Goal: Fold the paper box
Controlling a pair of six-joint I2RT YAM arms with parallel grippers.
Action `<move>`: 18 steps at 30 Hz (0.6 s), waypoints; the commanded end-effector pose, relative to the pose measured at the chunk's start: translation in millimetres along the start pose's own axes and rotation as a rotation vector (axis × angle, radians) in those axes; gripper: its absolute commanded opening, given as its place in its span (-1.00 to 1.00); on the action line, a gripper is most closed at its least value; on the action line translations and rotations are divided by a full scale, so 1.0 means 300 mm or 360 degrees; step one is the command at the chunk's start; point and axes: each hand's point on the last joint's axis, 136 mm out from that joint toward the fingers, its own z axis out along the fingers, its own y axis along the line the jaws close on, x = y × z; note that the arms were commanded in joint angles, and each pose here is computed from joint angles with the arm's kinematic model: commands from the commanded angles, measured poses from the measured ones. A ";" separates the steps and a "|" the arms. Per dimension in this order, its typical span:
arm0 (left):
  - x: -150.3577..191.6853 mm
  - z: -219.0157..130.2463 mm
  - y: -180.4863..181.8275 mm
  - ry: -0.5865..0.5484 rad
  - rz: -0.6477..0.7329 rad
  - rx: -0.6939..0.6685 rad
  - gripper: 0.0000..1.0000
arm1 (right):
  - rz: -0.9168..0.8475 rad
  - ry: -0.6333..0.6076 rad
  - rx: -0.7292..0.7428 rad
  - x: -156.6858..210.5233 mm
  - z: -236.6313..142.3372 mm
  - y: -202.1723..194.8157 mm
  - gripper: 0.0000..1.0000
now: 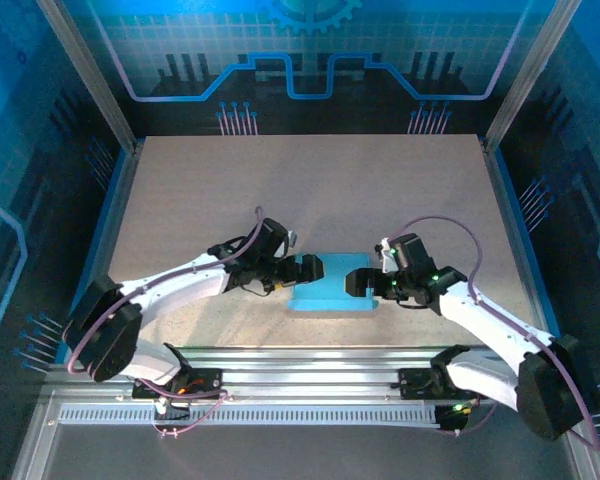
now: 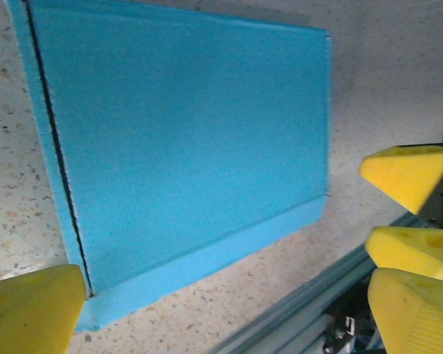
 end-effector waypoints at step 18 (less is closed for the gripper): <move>-0.024 0.071 0.017 0.0032 0.0055 -0.0077 0.99 | -0.0044 0.0051 -0.0012 0.005 0.080 -0.017 1.00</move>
